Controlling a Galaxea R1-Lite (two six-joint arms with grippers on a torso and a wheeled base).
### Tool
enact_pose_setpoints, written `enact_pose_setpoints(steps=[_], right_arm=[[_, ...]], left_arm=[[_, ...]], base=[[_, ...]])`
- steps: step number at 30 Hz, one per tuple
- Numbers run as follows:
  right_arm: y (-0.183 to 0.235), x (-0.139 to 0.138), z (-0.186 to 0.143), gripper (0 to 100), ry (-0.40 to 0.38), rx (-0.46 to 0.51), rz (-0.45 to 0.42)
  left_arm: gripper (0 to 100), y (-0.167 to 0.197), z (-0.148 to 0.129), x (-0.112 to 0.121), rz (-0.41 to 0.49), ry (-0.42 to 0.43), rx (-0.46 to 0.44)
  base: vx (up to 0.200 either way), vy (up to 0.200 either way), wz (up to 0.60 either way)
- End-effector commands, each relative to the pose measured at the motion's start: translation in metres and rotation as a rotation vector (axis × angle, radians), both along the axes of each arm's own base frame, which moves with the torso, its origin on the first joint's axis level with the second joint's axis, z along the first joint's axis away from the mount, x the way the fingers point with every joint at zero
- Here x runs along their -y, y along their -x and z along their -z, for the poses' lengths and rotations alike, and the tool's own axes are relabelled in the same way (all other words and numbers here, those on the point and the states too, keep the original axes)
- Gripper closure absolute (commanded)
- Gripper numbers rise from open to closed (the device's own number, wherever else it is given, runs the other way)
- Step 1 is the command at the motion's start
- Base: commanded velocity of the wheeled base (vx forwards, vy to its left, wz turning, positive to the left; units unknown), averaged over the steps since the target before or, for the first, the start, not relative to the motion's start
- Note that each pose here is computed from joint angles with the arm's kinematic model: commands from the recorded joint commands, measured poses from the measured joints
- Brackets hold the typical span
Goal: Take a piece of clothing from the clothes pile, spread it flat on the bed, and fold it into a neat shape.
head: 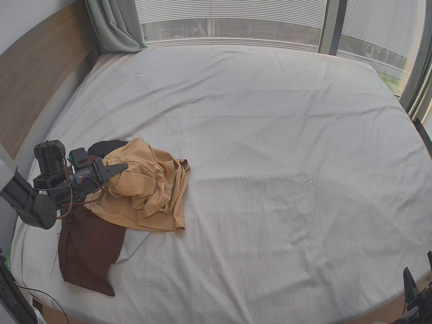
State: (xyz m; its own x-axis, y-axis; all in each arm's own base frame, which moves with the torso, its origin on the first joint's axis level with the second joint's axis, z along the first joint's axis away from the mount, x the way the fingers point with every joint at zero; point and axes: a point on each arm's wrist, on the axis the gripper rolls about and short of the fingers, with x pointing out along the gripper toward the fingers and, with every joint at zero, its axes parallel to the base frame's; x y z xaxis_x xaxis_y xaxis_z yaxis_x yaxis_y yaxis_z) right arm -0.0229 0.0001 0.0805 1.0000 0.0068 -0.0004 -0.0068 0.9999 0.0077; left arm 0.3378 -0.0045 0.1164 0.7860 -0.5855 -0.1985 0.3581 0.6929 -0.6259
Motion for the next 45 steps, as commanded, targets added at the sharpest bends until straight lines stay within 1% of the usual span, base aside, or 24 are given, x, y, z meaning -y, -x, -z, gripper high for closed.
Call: enact_pose_setpoints(steps=[1,7,11,17,20,21,26,29,32,37,41,45], right_arm=[[0.0,0.0,0.005,0,0.0,-0.001,-0.001],[0.0,0.0,0.005,0,0.0,0.0,-0.001],[0.0,0.0,0.005,0,0.0,-0.001,-0.001],[0.0,0.0,0.005,0,0.0,0.0,-0.001],[0.0,0.0,0.005,0,0.0,0.0,-0.001],[0.0,0.0,0.005,0,0.0,0.0,-0.001],[0.0,0.0,0.005,0,0.0,-0.001,-0.001],[0.0,0.0,0.005,0,0.0,-0.001,-0.001],[0.0,0.0,0.005,0,0.0,0.0,-0.001],[0.0,0.0,0.005,0,0.0,-0.001,-0.001],[0.0,0.0,0.005,0,0.0,0.0,-0.001],[0.0,0.0,0.005,0,0.0,0.0,-0.001]], left_arm=[[100,0.017,-0.017,0.0,-0.005,0.005,0.043],[100,0.029,-0.023,0.001,-0.004,0.007,0.051],[100,0.042,-0.032,0.001,-0.011,0.028,0.058],[100,0.058,-0.039,0.004,-0.01,0.035,0.068],[100,0.06,-0.039,0.005,-0.007,0.038,0.066],[100,0.067,-0.041,0.009,0.004,0.038,0.069],[100,0.076,-0.043,0.01,0.0,0.035,0.075],[100,0.084,-0.044,0.014,0.012,0.033,0.078],[100,0.087,-0.045,0.016,0.001,0.029,0.083],[100,0.093,-0.046,0.028,-0.01,0.023,0.082],[100,0.094,-0.046,0.031,-0.016,0.024,0.083],[100,0.1,-0.05,0.043,-0.026,0.049,0.075]], base=[[0.0,0.0,0.0],[0.0,0.0,0.0],[0.0,0.0,0.0],[0.0,0.0,0.0],[0.0,0.0,0.0],[0.0,0.0,0.0],[0.0,0.0,0.0],[0.0,0.0,0.0],[0.0,0.0,0.0],[0.0,0.0,0.0],[0.0,0.0,0.0],[0.0,0.0,0.0]])
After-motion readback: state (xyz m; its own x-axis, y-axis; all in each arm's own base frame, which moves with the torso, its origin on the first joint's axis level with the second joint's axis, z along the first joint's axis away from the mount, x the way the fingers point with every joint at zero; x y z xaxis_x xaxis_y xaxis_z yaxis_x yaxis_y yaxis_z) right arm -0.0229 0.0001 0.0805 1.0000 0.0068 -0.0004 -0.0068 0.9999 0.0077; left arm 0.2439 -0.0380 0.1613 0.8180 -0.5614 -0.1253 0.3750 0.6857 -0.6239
